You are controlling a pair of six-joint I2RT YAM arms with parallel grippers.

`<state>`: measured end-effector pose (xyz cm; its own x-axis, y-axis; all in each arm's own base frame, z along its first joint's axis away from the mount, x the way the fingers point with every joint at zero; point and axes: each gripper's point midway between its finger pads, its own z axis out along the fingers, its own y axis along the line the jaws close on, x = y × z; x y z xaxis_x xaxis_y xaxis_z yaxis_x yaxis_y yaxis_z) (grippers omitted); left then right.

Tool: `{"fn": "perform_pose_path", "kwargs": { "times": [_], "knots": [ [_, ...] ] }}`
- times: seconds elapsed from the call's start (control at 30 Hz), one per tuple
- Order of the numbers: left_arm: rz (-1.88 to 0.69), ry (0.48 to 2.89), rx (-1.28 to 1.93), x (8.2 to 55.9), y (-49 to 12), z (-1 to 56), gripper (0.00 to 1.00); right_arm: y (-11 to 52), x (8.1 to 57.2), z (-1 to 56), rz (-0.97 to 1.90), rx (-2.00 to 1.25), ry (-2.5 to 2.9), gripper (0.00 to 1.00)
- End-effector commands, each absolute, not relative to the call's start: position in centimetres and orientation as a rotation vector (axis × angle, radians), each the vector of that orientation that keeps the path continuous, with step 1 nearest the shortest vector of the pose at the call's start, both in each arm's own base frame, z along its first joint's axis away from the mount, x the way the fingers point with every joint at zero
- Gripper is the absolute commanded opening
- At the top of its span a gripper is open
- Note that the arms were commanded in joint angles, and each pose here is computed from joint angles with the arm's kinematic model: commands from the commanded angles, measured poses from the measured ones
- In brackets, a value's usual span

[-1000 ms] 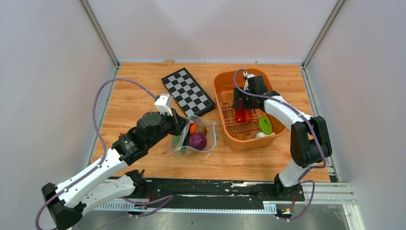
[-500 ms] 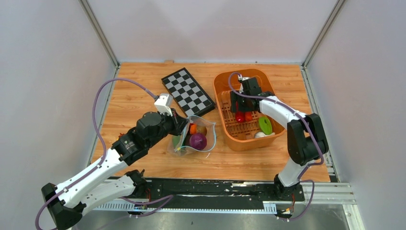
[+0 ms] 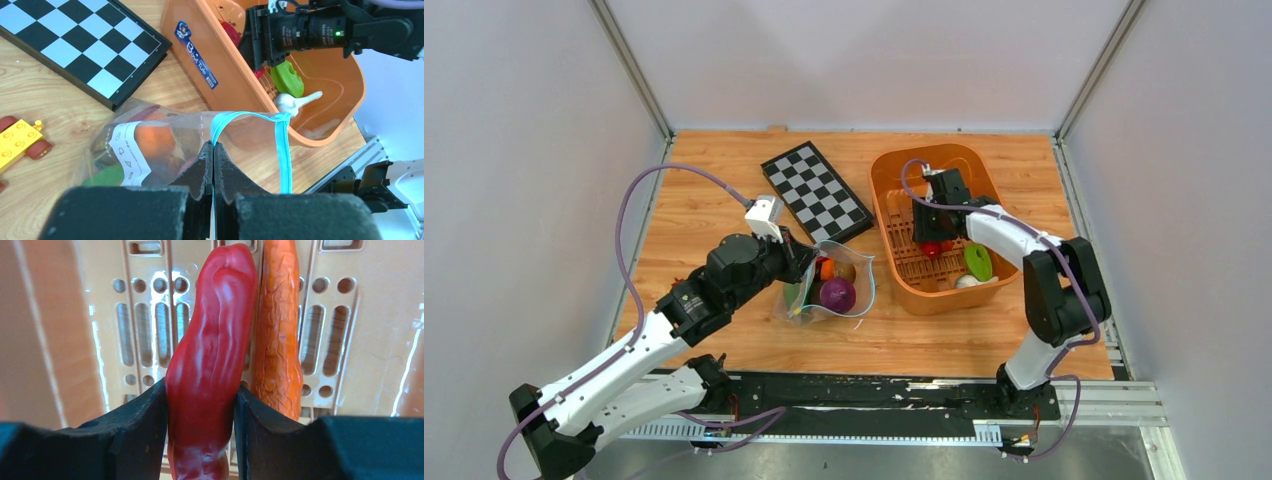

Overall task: Place the food in the zip-top bag and seal the zipper
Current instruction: Pick up the fake vegetable from the bin, then place the fake vegetable in the zipper food storage bag.

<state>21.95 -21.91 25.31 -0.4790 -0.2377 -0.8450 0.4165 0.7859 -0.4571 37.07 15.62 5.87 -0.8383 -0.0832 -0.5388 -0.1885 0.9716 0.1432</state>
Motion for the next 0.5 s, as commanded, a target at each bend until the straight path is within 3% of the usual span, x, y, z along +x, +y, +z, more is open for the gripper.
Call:
{"fn": "perform_pose_path", "kwargs": {
  "times": [0.0,0.17,0.47],
  "knots": [
    [-0.785,1.888,0.132,22.0,-21.7,26.2,0.0,16.6,38.4,12.3,0.345,-0.192,2.368,0.34],
    [-0.805,1.893,0.126,21.7,-21.7,26.0,0.0,16.7,38.5,16.5,0.392,-0.157,2.244,0.34],
    [-0.844,1.876,0.122,21.5,-22.1,26.9,0.0,17.8,38.1,19.1,0.503,-0.093,2.185,0.34]
  ]
}}
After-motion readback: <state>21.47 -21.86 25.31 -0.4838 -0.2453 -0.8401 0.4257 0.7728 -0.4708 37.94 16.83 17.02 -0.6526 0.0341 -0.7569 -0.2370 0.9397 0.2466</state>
